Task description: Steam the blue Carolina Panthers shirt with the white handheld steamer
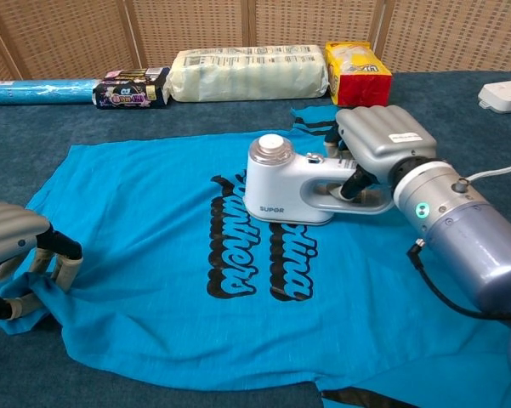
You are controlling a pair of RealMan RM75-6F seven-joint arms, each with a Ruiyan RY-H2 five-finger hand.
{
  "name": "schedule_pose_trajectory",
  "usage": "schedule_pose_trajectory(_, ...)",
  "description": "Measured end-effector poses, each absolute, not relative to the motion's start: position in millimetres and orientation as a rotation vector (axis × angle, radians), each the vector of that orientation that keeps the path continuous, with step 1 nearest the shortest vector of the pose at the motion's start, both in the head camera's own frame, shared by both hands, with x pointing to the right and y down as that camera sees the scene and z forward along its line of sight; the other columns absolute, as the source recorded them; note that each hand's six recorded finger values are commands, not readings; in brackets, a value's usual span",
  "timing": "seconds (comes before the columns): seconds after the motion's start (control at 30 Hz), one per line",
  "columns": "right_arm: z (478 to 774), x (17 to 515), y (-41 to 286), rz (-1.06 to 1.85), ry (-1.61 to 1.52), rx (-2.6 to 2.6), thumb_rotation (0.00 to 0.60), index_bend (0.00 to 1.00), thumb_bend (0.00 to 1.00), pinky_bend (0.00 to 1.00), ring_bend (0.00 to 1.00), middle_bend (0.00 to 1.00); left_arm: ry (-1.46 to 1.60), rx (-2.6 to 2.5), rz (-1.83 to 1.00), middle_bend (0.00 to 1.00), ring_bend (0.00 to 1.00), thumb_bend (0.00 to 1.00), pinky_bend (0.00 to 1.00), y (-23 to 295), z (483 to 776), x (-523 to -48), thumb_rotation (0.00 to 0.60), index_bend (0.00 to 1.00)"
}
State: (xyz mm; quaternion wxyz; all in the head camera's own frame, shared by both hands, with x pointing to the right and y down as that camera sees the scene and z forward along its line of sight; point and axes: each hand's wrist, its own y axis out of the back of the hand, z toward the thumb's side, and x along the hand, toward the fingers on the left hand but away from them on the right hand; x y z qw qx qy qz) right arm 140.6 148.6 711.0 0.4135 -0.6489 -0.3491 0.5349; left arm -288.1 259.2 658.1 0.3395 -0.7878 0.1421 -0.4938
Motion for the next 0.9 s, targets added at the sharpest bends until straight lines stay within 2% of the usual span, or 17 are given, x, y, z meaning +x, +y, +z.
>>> schedule_pose_trajectory(0.9,708.8,206.2,157.9,1.43,-0.907,-1.561,0.6,0.77,0.32,0.77,0.8,0.81,0.365,-2.045,-1.266,0.63,0.57,0.43,0.65,256.8,656.2,-279.7,0.6,0.57)
